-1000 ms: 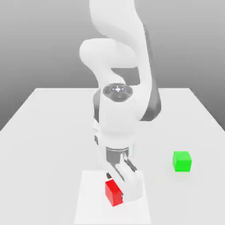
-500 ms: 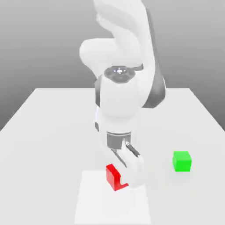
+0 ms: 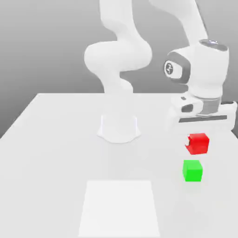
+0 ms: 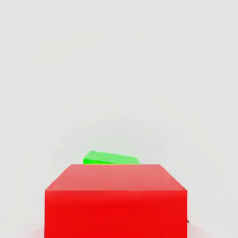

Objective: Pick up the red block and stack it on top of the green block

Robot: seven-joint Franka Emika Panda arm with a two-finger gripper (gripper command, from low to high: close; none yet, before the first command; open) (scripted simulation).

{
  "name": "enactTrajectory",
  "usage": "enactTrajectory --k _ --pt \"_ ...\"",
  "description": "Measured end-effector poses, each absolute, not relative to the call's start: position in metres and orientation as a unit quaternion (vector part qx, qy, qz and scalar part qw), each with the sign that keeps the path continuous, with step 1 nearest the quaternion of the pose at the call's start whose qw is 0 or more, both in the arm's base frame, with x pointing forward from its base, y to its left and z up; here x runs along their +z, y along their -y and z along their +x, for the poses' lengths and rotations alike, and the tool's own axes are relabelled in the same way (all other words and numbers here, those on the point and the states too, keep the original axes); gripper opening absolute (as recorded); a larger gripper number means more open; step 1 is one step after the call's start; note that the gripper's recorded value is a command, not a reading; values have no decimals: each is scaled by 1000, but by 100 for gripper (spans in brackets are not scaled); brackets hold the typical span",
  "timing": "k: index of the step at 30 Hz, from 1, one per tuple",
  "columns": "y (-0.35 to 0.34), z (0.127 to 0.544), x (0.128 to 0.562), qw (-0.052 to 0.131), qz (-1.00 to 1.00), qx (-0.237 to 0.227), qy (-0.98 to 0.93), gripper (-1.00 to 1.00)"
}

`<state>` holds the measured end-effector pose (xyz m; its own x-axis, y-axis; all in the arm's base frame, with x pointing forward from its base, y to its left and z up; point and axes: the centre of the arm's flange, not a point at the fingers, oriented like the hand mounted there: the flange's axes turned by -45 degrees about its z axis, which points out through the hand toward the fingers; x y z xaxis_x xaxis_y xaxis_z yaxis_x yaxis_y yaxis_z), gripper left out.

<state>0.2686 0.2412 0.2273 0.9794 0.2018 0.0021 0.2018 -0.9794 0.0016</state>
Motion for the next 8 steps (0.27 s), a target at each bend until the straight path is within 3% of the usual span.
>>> enactTrajectory --k 4,5,8 --pt "-242 267 191 1 994 1 -106 -100" --pt "-241 267 184 0 994 1 -106 100" --pt "-241 267 184 0 994 1 -106 100"
